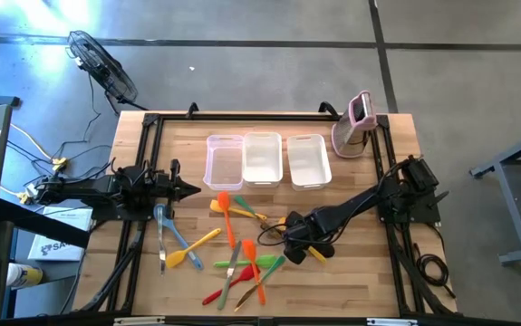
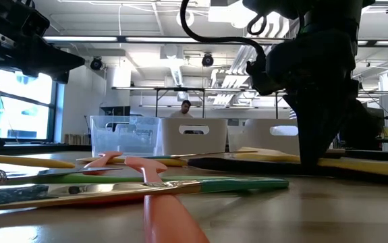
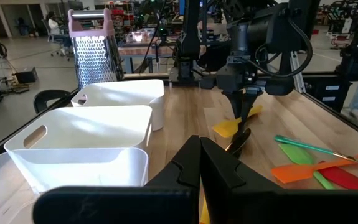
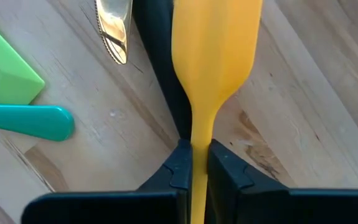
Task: Pick & Place Kitchen Items
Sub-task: Put the bottom right yellow spatula into the right white bin
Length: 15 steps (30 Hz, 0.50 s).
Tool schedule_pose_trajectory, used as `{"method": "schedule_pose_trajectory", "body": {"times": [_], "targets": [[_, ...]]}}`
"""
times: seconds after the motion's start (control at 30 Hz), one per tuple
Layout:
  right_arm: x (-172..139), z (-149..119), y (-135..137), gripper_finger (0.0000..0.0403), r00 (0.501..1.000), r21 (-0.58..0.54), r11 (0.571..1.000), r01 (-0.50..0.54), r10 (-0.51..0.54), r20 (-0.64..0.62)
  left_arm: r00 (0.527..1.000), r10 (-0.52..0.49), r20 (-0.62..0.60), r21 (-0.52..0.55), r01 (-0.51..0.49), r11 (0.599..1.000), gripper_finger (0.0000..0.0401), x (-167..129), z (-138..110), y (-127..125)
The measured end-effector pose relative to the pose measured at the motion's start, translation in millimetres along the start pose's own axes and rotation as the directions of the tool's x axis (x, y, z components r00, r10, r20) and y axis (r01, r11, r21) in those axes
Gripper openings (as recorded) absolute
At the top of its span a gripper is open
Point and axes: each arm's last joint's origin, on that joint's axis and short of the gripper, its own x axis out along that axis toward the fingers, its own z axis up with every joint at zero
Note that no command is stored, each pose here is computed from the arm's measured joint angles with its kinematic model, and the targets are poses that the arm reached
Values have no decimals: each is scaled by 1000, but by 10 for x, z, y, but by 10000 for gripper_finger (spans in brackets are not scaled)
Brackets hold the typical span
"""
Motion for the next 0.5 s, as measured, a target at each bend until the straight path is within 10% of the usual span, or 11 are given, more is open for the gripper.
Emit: {"method": "schedule_pose_trajectory", "body": {"times": [0.5], "targets": [[-3,-6,16,5,1000,-2,1000,-22,22,-12,1000,0,0,0,0,1000,1,0,0,0]]}}
